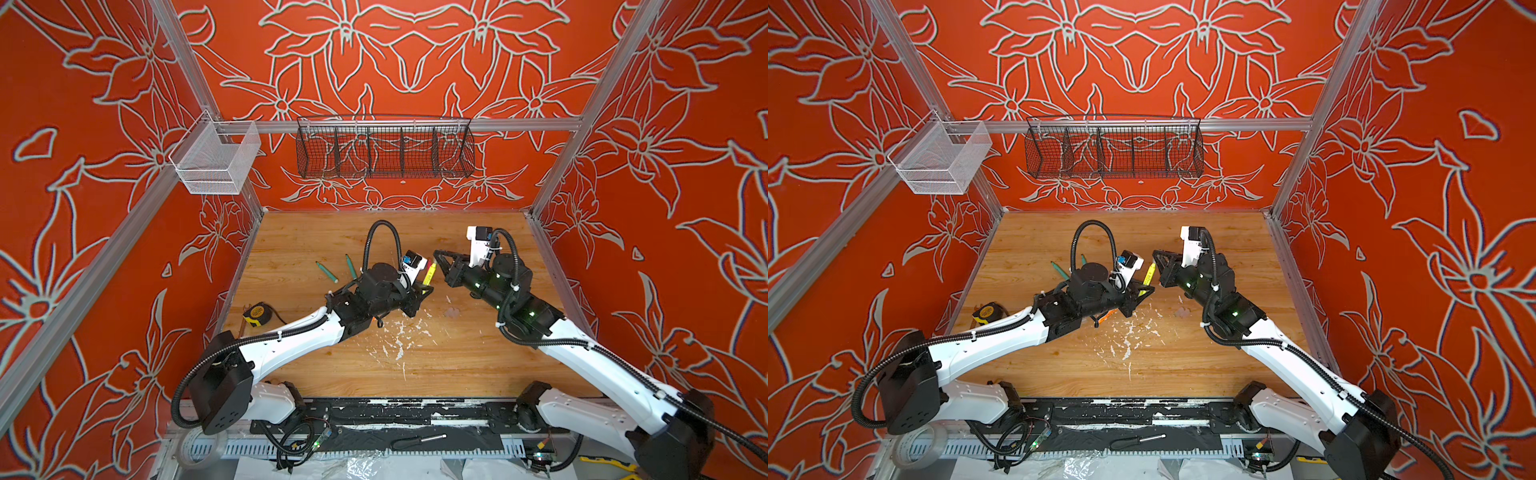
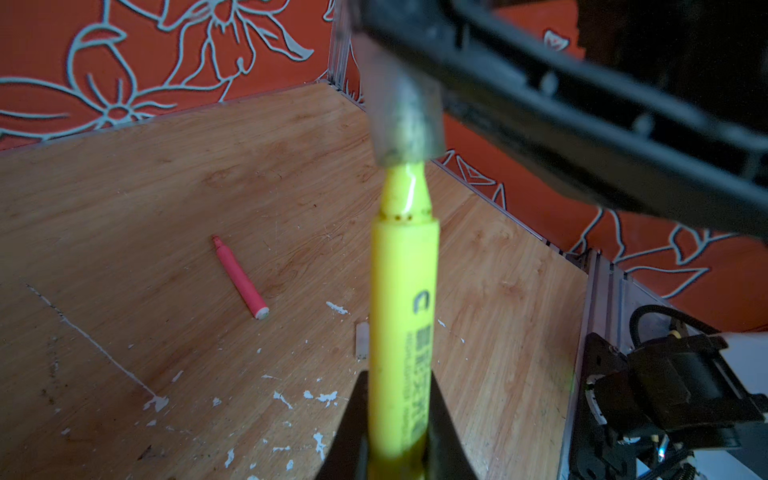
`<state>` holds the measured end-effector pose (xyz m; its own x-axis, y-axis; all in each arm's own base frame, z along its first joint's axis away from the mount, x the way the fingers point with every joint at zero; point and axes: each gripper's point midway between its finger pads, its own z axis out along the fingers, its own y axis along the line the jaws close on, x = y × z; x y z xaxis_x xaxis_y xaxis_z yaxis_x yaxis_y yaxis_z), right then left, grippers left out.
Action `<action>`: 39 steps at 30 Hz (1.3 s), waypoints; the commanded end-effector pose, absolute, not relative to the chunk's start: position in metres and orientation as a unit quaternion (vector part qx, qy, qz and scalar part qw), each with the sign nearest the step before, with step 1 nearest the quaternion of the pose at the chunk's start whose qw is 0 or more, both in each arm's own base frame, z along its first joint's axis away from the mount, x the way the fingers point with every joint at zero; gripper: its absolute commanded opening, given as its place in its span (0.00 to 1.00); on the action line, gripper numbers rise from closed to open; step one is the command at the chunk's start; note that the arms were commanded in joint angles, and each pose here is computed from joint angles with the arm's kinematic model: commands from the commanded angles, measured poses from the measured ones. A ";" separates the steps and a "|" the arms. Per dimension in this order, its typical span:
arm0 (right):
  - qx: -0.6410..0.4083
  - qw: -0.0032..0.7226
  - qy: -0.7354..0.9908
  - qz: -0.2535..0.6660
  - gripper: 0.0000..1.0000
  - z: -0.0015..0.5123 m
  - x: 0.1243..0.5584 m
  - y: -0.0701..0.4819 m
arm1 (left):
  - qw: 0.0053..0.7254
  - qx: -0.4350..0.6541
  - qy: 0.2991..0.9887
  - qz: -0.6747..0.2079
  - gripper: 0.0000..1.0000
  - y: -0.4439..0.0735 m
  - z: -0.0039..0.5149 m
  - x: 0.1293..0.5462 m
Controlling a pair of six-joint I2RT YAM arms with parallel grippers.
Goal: Insert the pens into the pen caps
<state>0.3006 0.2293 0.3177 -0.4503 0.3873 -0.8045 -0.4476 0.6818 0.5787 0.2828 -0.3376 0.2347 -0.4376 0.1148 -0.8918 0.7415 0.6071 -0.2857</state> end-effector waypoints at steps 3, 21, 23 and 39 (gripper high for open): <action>-0.013 0.531 0.746 0.402 0.06 0.315 0.294 0.228 | 0.475 0.258 0.762 -0.357 0.00 -0.337 0.253 0.293; -0.033 0.510 0.754 0.412 0.18 0.306 0.280 0.246 | 0.476 0.273 0.766 -0.336 0.00 -0.335 0.247 0.299; -0.039 0.509 0.754 0.412 0.21 0.308 0.278 0.247 | 0.476 0.278 0.766 -0.331 0.00 -0.335 0.245 0.300; -0.054 0.524 0.771 0.356 0.41 0.339 0.259 0.216 | 0.511 0.303 0.755 -0.277 0.00 -0.327 0.241 0.308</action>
